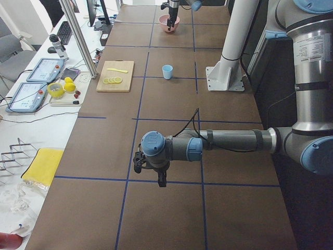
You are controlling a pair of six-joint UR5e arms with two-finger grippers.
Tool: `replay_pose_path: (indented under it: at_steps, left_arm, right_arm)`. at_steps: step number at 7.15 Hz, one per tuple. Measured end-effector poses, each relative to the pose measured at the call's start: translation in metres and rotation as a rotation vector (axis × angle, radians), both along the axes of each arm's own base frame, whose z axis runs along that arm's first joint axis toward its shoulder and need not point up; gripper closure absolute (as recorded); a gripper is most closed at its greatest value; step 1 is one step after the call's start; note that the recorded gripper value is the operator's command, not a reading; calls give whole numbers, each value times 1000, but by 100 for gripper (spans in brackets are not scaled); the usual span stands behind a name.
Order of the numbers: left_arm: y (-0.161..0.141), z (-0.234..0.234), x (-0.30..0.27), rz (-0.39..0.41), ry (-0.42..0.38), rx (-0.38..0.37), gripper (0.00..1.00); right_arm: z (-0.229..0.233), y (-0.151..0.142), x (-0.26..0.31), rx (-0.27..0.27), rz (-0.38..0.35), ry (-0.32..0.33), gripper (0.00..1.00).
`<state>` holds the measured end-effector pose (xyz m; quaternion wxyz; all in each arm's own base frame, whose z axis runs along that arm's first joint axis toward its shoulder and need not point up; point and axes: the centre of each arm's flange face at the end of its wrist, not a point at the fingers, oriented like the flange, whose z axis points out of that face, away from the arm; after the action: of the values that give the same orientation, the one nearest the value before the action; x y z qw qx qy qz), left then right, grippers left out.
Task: Put ice and strawberries in cup
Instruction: 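Move the right gripper back to the pink bowl of ice, then grasp a third ice cube from the pink bowl with the right gripper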
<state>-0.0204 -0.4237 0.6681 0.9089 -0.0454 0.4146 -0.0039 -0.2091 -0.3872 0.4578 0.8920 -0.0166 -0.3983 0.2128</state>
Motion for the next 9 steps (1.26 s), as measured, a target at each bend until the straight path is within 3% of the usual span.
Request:
replay_pose_path:
  at_steps: [1,3,6,9]
  left_arm:
    - [0,0,0,-1,0,-1,0]
    - [0,0,0,-1,1,-1,0]
    - [4,1,0,1,1,-3,0]
    - [13,1,-1,1,1,-4,0]
  right_arm:
    - [55,5,40,1,-7,-1,8]
    - [135,3,103,-65,43,-36,11]
    - [160,-21,127,-156,164,-44,12]
    - [189,-32,126,-217,202,-21,13]
